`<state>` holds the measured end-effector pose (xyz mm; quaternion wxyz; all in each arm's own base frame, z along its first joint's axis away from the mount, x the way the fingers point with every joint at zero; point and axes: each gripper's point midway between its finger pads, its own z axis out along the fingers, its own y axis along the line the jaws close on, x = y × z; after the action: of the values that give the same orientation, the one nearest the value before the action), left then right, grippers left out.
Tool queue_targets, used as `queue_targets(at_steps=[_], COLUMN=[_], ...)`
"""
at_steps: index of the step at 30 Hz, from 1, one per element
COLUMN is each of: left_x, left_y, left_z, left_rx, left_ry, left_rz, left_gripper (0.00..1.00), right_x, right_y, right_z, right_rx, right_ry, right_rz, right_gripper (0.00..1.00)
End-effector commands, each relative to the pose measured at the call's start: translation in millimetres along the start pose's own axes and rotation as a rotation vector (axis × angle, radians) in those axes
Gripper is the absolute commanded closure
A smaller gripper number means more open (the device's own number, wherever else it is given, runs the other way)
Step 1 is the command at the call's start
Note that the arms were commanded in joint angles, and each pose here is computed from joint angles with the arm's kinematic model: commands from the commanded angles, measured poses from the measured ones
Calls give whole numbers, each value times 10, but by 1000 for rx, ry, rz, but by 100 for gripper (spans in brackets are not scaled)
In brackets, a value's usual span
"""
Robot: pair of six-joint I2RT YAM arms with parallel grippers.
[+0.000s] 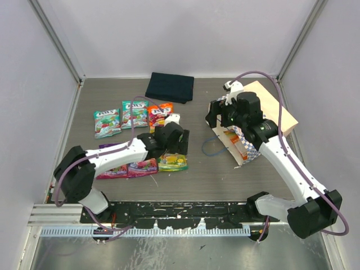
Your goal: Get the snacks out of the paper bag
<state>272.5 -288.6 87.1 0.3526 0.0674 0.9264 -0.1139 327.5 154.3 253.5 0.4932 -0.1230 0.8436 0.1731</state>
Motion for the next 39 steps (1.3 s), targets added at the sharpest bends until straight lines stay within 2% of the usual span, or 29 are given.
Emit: queue_targets(at_steps=[1, 8, 11, 13, 15, 17, 21, 30, 39], left_x=[-577, -711, -788, -841, -888, -969, -1053, -1293, -1465], left_y=[-262, -596, -781, -890, -1007, -1141, -1472, -2222, -2362], left_z=[-395, -417, -405, -382, -354, -313, -173, 314, 939], left_rx=[127, 284, 364, 409, 455, 504, 610, 770, 654], left_ry=[-116, -162, -194, -219, -244, -277, -282, -281, -283], left_rz=[78, 100, 110, 114, 111, 78, -26, -263, -430], left_gripper=[2, 2, 2, 2, 1, 0, 1, 6, 21], right_x=[-86, 75, 90, 67, -50, -229, -557, -795, -847], right_y=[129, 247, 290, 303, 305, 259, 122, -137, -249], right_z=[-6, 140, 162, 155, 108, 35, -148, -315, -464], right_rx=[-71, -149, -175, -180, -174, -132, -42, 63, 65], right_ry=[-11, 54, 68, 65, 31, -33, -166, -281, -339], right_rz=[-9, 11, 13, 14, 15, 25, 48, 149, 214], right_gripper=[14, 20, 32, 49, 76, 97, 99, 99, 99])
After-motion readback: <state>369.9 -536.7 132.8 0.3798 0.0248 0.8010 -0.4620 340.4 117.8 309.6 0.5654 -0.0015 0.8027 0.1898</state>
